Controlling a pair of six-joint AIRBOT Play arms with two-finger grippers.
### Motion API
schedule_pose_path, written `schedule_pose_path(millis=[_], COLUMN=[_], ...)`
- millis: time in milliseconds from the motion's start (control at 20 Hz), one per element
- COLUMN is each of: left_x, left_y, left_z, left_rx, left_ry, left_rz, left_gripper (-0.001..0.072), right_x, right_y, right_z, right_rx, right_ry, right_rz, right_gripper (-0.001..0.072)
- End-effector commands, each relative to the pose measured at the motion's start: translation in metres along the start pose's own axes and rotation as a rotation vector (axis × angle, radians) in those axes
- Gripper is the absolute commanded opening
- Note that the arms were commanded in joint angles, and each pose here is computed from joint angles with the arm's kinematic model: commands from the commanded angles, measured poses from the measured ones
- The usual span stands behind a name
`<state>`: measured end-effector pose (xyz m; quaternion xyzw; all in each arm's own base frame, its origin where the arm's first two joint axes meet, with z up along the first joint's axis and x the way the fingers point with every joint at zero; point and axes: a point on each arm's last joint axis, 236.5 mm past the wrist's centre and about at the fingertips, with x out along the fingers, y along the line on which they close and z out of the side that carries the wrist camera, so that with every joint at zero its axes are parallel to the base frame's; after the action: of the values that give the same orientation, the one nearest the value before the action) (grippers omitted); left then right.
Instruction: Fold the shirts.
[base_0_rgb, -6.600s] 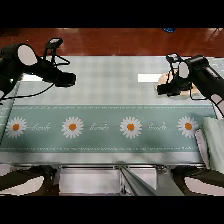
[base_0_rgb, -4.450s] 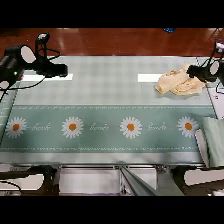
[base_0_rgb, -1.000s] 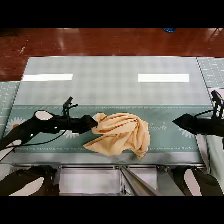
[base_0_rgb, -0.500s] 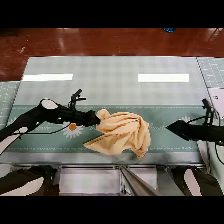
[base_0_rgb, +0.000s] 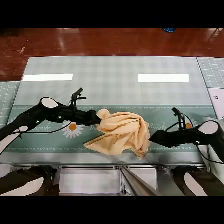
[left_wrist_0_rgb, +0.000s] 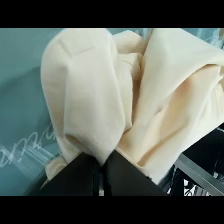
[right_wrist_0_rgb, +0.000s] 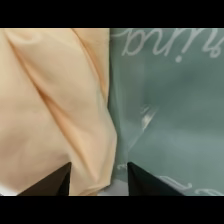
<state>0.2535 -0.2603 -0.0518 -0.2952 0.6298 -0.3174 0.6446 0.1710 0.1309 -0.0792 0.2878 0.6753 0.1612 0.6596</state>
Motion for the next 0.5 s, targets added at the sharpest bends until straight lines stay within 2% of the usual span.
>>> schedule_pose_path(millis=[0, 200, 250, 350, 450], left_x=[0.0, 0.0, 0.0, -0.004, -0.024], left_y=[-0.002, -0.002, -0.002, -0.002, -0.007], left_z=[-0.001, -0.003, -0.002, 0.002, 0.022], left_rx=[-0.001, -0.001, -0.001, -0.003, -0.005], left_ry=[0.005, 0.011, 0.011, -0.001, -0.039], left_rz=[-0.006, -0.009, -0.009, -0.011, -0.039], left_gripper=[0.0021, 0.0022, 0.0022, 0.0022, 0.0021], right_x=[0.028, 0.044, 0.046, 0.049, 0.04], right_y=[0.007, 0.037, 0.047, 0.078, 0.1], right_z=[0.007, 0.031, 0.037, 0.035, 0.031], right_rx=[-0.045, -0.102, -0.125, -0.249, -0.333], right_ry=[0.029, 0.026, 0.03, 0.065, 0.111], right_rz=[0.028, 0.076, 0.091, 0.172, 0.215], right_gripper=[0.0404, 0.0401, 0.0332, 0.0017, 0.0017])
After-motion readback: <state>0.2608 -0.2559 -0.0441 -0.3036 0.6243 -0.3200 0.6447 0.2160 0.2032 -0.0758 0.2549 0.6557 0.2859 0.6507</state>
